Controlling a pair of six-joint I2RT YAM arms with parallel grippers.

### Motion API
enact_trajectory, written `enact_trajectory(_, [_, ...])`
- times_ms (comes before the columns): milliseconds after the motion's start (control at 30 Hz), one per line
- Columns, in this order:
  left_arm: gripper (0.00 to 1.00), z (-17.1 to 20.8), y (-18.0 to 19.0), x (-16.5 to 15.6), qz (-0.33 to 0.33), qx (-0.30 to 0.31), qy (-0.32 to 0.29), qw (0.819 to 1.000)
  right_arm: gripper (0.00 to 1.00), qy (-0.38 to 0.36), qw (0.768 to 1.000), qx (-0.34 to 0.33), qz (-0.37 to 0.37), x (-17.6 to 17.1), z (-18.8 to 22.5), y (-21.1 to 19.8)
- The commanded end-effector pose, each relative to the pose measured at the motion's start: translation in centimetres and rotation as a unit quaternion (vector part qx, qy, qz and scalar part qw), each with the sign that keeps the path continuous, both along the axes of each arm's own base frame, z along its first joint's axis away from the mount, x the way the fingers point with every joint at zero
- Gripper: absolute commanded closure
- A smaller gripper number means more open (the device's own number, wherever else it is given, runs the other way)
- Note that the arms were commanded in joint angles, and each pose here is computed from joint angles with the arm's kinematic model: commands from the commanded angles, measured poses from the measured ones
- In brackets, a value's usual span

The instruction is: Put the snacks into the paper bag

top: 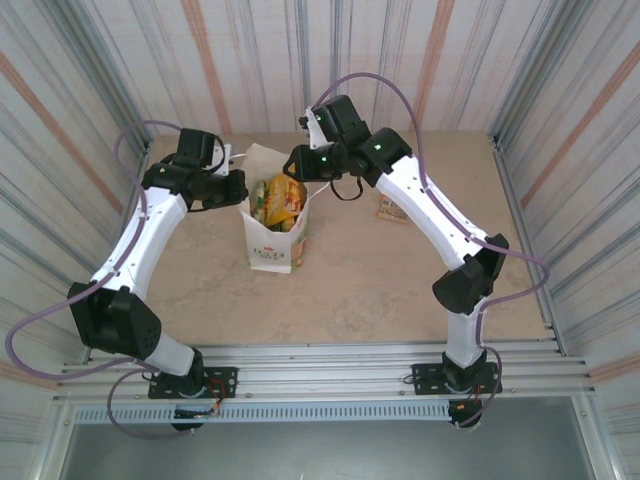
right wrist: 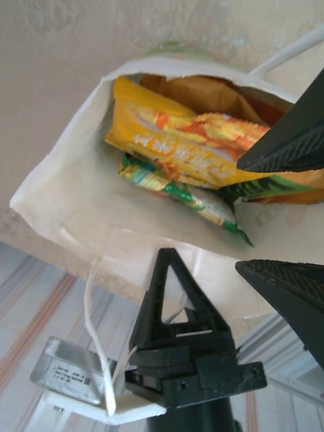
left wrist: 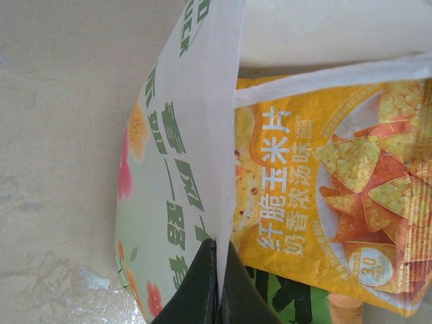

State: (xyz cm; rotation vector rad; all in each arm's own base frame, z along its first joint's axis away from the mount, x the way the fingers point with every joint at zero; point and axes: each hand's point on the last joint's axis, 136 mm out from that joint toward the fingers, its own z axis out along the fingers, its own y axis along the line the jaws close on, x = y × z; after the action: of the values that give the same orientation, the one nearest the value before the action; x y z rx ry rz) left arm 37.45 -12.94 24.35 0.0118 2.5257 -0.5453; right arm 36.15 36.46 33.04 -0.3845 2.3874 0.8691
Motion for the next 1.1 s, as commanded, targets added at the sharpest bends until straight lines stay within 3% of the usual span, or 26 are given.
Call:
enact_trajectory(0, [0.8,0.5,-0.3,-0.8,-0.007,-0.002,-0.007,1.0,0.58,-0.052,0.999,-0.002,0.012,-1.5,3.9,-2.6])
enact_trajectory(67, [0.68,0.7,-0.1,-0.9,-0.005,0.003,-0.007,1.0,0.56,-0.068,0.997,0.016,0.029,-2.0,5.1,-2.9])
enact_trajectory(233, [0.58,2.4,0.8,-1.4,0.008,0.015,-0.022,1.0,0.53,-0.097,0.991,0.071,0.053,-3.1,8.4,-4.0])
enact_trajectory(333, [0.5,3.6,1.6,-2.2,0.017,0.029,-0.031,0.999,0.52,-0.107,0.991,0.079,0.027,-3.1,9.4,-5.9])
enact_trajectory(500, [0.48,5.1,3.1,-2.9,0.037,0.044,-0.046,0.997,0.49,-0.055,0.996,0.067,-0.013,-2.9,6.7,-7.7])
enact_trajectory(767, [0.47,5.5,3.9,-2.4,0.049,0.049,-0.058,0.996,0.44,0.039,0.986,0.152,0.054,-4.1,4.2,-2.1])
enact_trajectory(1067, [0.5,6.5,4.6,-0.8,0.063,0.053,-0.085,0.993,0.45,0.046,0.979,0.192,0.055,-1.6,3.2,1.3])
